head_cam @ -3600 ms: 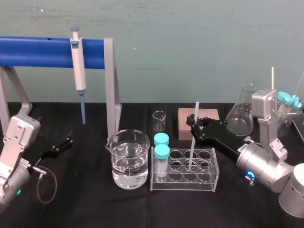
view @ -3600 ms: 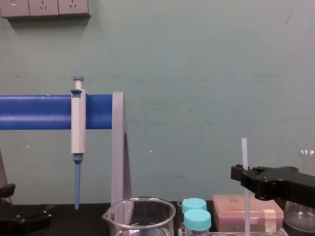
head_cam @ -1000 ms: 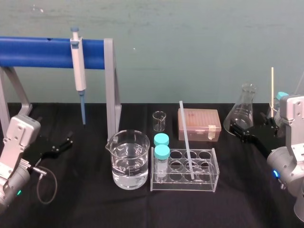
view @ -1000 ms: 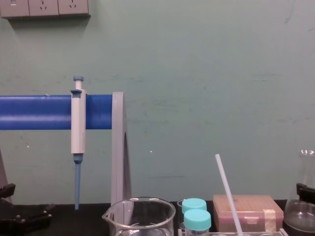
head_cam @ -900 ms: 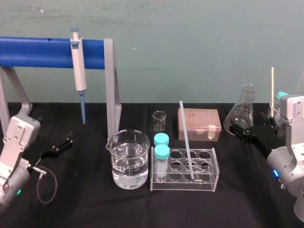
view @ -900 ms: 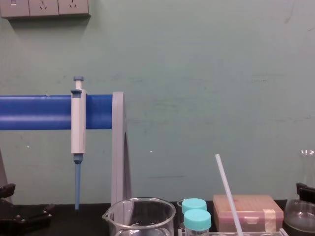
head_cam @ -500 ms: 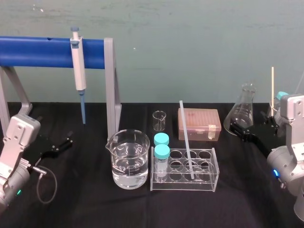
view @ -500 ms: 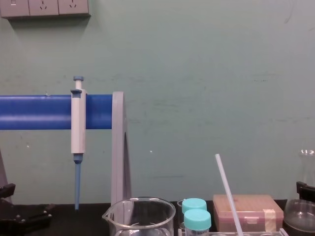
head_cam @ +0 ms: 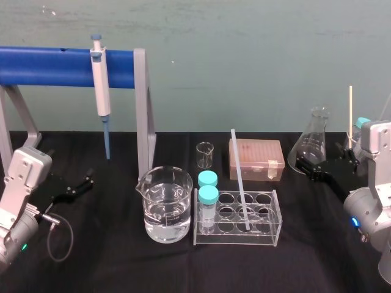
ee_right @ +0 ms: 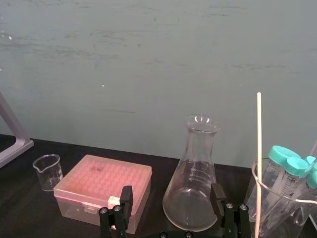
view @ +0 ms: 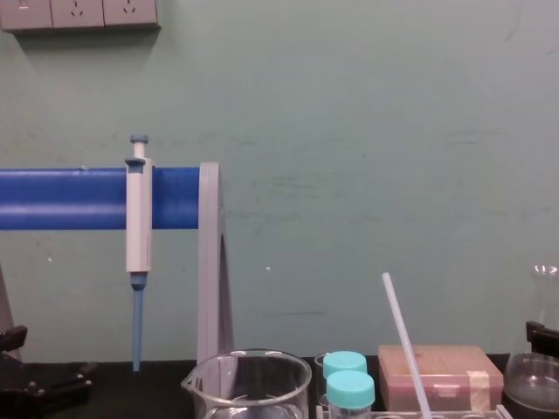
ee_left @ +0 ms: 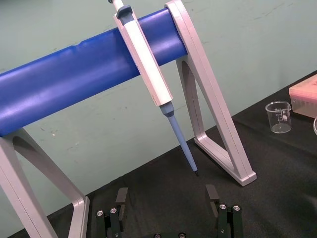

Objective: Pick up the stirring rod with one hand, then place it down.

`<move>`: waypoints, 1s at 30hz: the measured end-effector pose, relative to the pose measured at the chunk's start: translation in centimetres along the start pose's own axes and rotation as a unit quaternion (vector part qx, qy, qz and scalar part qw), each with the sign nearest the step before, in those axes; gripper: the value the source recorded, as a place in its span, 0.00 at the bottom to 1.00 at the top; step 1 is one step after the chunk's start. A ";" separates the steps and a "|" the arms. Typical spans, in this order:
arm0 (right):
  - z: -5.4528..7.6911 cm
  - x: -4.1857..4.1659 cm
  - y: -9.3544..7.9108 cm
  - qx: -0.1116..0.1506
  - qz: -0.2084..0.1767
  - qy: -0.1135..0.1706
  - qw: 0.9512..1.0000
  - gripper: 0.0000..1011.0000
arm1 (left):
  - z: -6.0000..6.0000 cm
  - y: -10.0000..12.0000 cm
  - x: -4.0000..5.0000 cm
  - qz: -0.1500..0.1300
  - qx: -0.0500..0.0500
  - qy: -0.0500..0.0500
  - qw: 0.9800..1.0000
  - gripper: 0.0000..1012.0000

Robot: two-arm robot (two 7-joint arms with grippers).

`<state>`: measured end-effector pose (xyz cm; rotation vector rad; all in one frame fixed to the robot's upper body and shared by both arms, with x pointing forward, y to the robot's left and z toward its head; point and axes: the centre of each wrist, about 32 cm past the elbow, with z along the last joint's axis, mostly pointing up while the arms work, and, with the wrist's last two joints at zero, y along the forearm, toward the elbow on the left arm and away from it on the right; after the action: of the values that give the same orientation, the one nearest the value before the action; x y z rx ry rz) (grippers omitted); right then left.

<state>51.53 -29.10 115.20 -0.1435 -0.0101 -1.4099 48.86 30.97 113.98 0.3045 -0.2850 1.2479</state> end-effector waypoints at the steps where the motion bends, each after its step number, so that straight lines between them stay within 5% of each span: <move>1: 0.0 0.00 0.0 0.000 0.000 0.000 1.000 0.99 | 0.0 0.0 0.00 0.000 0.000 0.000 1.000 0.99; 30: 0.0 0.00 0.0 0.000 0.000 0.000 1.000 0.99 | 0.0 0.0 0.00 0.000 0.000 0.000 1.000 0.99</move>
<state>51.53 -29.10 115.20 -0.1432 -0.0101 -1.4100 48.86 30.97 113.98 0.3045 -0.2850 1.2479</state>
